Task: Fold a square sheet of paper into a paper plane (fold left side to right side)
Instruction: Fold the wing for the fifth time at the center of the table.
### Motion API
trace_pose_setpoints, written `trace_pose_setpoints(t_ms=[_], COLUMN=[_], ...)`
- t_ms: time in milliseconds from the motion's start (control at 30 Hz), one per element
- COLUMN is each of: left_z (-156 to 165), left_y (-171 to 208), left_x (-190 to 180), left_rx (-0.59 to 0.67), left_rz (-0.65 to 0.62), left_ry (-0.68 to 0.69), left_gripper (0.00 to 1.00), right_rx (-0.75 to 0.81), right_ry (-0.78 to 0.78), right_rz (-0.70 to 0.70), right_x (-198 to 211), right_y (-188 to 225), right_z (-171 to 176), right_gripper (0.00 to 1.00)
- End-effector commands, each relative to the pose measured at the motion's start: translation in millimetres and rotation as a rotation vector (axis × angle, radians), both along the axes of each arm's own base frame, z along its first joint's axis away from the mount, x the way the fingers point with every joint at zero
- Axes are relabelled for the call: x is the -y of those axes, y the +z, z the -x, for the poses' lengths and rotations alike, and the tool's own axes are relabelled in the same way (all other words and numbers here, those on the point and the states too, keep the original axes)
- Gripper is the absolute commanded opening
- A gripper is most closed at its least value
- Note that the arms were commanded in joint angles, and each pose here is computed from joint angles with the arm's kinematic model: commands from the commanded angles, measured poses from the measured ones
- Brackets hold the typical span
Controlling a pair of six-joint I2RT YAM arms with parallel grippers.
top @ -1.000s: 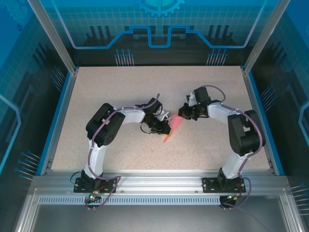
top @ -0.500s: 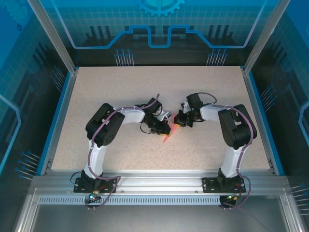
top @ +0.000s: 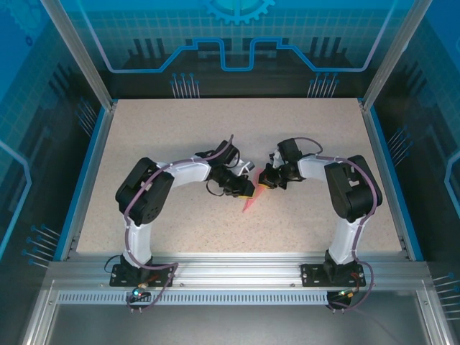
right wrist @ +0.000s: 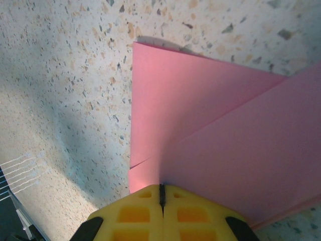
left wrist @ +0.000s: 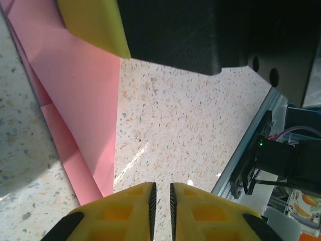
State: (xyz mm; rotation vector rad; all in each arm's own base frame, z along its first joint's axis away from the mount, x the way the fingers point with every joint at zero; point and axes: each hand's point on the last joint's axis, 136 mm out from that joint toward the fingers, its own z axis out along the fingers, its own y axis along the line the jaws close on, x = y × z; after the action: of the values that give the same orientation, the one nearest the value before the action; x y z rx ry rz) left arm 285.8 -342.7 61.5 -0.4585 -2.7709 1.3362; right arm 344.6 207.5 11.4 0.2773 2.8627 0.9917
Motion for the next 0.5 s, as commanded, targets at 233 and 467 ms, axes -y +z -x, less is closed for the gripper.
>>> trace_pose_setpoints(t_ms=[233,467], left_z=[14,20], left_y=[-16,-26], left_x=[8,7], left_rx=[-0.045,0.002], left_rz=[-0.037,-0.123], left_ry=[-0.057,-0.108], left_gripper=[0.18,0.18], right_rx=[-0.105,-0.111], right_ry=[-0.003,-0.001], right_rz=[0.109,0.119], right_x=[15,16], right_y=[-30,-31], right_z=[21,22], right_gripper=[0.0,0.0])
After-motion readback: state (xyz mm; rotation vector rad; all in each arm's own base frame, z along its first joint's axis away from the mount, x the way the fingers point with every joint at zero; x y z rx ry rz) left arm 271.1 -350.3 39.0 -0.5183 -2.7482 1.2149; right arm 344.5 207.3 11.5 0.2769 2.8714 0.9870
